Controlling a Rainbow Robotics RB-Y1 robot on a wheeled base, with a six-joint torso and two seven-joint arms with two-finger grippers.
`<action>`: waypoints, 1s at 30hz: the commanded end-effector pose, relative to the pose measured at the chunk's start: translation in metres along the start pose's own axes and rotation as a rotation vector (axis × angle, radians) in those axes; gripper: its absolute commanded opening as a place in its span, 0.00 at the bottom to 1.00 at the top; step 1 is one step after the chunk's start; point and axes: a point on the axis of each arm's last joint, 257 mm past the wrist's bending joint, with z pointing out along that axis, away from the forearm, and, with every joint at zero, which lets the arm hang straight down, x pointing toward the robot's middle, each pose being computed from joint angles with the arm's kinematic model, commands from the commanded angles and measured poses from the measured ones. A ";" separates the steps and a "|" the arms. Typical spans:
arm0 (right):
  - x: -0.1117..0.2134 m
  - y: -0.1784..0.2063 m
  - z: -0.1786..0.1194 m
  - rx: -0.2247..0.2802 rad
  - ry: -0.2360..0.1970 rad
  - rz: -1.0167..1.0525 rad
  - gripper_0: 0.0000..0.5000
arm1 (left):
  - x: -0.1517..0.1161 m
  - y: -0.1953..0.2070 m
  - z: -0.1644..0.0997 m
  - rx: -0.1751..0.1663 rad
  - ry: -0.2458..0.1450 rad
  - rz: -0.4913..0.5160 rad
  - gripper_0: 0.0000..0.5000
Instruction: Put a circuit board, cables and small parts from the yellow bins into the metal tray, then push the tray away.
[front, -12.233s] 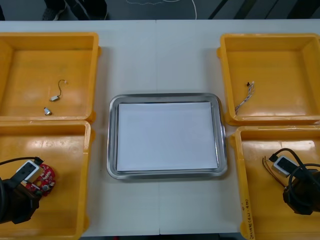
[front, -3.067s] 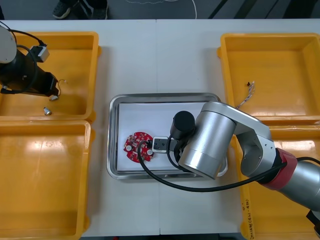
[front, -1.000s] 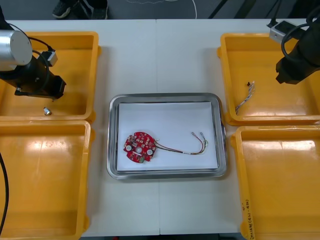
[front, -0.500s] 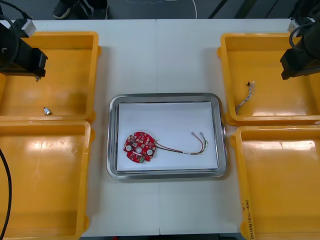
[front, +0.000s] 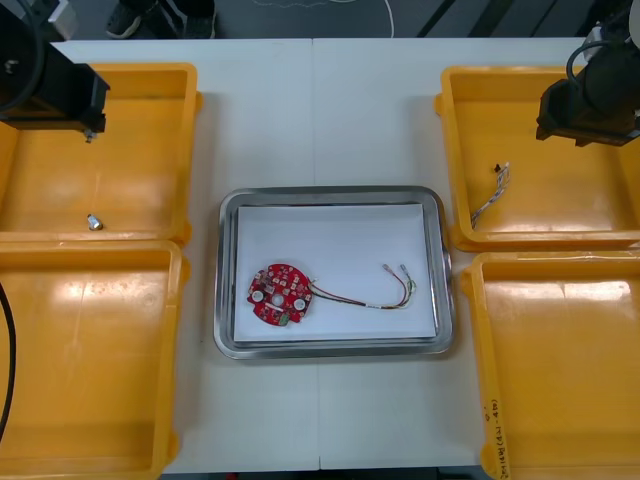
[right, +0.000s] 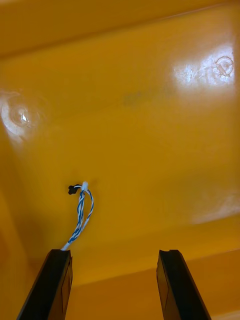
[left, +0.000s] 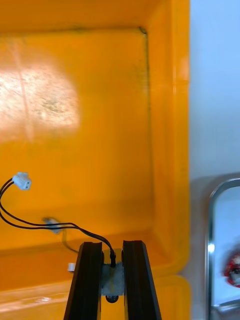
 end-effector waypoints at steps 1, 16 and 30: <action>0.001 0.003 0.002 -0.034 -0.012 0.122 0.98 | -0.011 -0.043 -0.017 0.028 -0.027 -0.060 0.00; 0.013 0.025 0.029 -0.062 -0.021 0.378 0.98 | 0.028 -0.142 0.006 0.104 0.046 -0.080 0.00; 0.032 0.045 0.054 -0.056 -0.016 0.465 0.98 | 0.068 -0.203 0.039 0.067 0.114 -0.115 0.00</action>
